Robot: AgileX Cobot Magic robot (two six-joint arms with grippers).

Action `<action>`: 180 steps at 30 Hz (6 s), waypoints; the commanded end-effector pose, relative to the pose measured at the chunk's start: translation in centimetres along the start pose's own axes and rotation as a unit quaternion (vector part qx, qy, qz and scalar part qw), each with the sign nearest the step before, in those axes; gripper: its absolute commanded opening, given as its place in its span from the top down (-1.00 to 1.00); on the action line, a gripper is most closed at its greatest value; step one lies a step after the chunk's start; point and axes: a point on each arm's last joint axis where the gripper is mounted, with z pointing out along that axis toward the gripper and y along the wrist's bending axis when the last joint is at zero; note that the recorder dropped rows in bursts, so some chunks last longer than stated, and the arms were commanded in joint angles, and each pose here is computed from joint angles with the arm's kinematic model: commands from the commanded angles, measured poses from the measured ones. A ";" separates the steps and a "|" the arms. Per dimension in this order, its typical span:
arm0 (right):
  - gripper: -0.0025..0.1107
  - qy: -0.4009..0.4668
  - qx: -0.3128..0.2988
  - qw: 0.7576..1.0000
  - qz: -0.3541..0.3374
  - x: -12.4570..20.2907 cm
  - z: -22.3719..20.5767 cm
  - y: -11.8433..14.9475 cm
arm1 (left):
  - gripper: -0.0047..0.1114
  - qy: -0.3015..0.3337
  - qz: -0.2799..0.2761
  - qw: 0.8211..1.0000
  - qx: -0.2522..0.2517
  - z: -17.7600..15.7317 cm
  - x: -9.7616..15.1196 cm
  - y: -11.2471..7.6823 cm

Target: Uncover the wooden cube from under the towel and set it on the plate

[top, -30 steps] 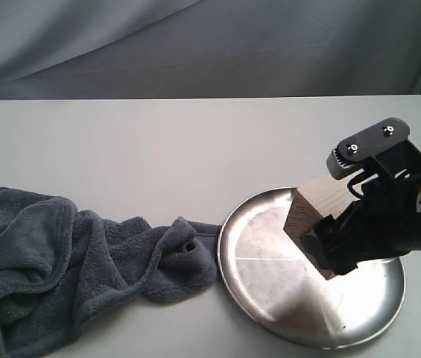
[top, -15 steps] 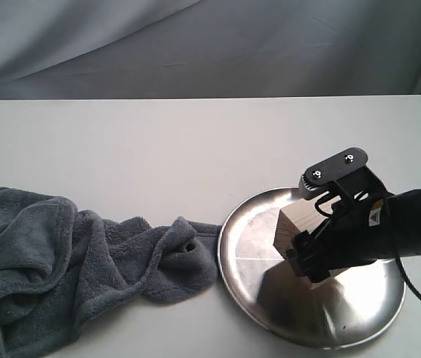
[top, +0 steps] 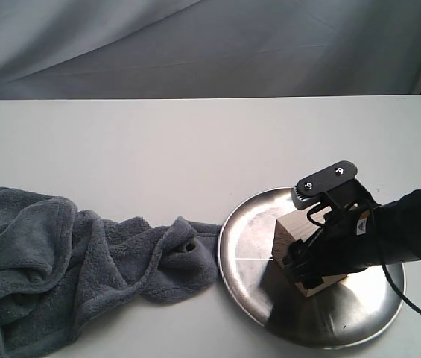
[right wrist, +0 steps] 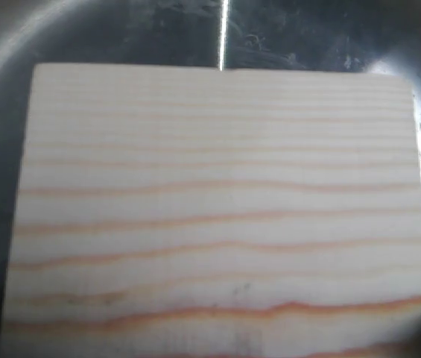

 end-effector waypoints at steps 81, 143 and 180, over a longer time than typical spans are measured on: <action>0.96 -0.015 0.083 0.976 0.202 -4.6 -6.0 -11.7 | 0.92 -0.004 -0.002 1.000 0.001 0.0 0.0 0.0; 0.96 -0.447 0.221 0.862 0.093 9.9 -31.1 -0.4 | 0.92 -0.004 -0.002 1.000 0.001 0.0 0.0 0.0; 0.96 -0.470 0.229 0.847 0.095 13.8 -23.5 -0.6 | 0.92 -0.004 -0.002 1.000 0.001 0.0 0.0 0.0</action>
